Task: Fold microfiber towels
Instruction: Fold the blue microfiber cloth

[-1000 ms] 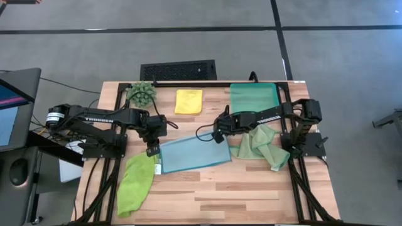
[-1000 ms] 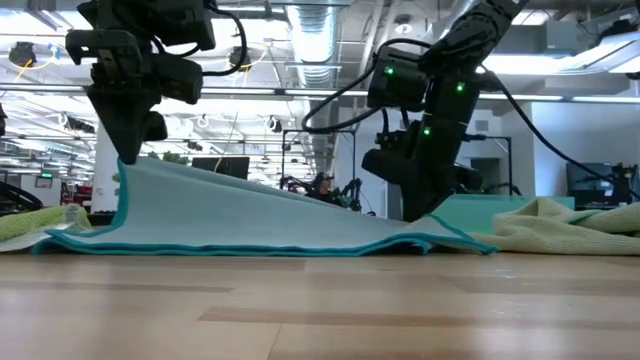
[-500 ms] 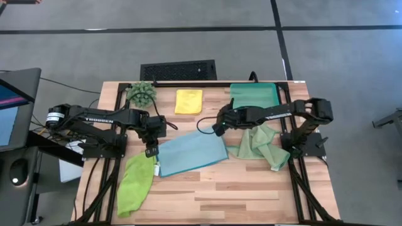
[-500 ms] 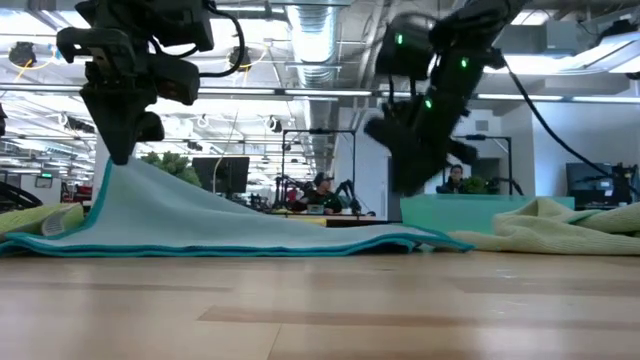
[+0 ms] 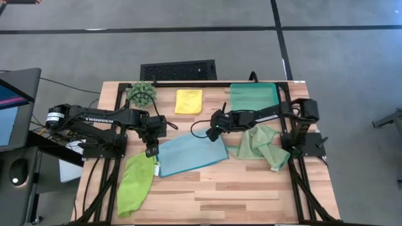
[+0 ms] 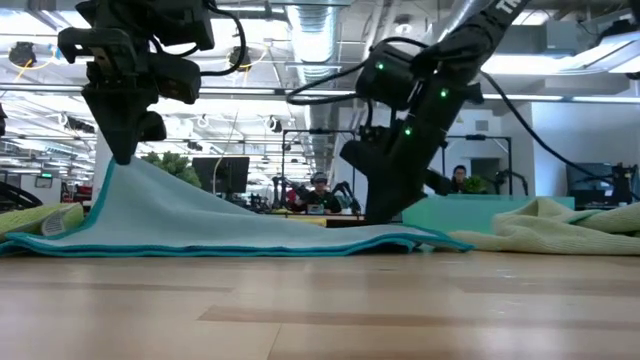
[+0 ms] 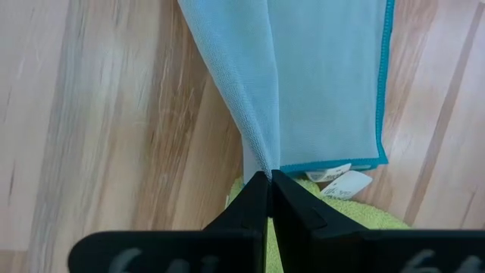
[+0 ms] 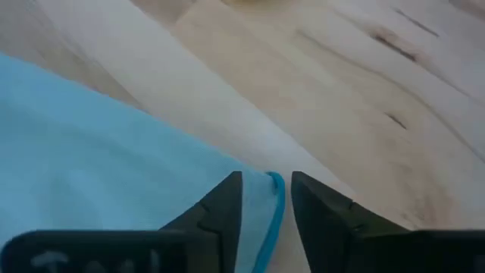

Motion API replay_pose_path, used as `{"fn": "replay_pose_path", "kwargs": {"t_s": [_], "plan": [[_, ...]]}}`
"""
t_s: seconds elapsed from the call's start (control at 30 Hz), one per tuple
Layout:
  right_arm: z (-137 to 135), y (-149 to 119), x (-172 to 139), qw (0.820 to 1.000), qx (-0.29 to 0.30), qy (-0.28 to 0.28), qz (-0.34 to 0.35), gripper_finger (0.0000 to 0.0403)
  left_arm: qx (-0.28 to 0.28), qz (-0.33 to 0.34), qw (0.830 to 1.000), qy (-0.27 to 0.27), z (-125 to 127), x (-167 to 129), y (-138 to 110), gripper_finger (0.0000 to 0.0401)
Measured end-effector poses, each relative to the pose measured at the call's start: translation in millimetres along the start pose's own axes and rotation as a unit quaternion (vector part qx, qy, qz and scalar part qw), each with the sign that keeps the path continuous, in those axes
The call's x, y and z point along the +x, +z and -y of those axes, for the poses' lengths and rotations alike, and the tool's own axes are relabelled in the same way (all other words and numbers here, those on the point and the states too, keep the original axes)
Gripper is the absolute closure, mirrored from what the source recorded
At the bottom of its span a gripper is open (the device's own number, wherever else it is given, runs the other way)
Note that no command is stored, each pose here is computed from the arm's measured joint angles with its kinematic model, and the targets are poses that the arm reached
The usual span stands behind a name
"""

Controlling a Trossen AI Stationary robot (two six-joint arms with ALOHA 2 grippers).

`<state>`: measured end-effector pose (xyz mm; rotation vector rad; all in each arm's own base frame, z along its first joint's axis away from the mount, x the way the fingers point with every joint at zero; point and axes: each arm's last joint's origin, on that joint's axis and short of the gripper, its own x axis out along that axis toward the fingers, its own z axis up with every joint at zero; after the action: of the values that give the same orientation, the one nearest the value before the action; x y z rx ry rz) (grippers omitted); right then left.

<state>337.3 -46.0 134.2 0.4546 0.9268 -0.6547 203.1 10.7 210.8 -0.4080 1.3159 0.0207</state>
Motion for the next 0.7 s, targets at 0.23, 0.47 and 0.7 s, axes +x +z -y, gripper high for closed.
{"fn": "replay_pose_path", "kwargs": {"t_s": [0.23,0.47,0.7], "plan": [[4.5,3.2,1.4,1.000,0.002,-0.003,0.000,0.0296,0.000,0.001,1.000,0.000,-0.1,-0.1,0.3,0.0401],[7.1,2.3,2.0,1.000,0.002,-0.007,-0.011,0.0305,0.000,0.002,1.000,0.000,-0.1,-0.1,0.3,0.0401],[6.6,1.3,2.1,1.000,0.002,0.005,-0.022,0.0305,0.000,0.002,1.000,0.001,-0.1,-0.2,0.4,0.0401]]}}
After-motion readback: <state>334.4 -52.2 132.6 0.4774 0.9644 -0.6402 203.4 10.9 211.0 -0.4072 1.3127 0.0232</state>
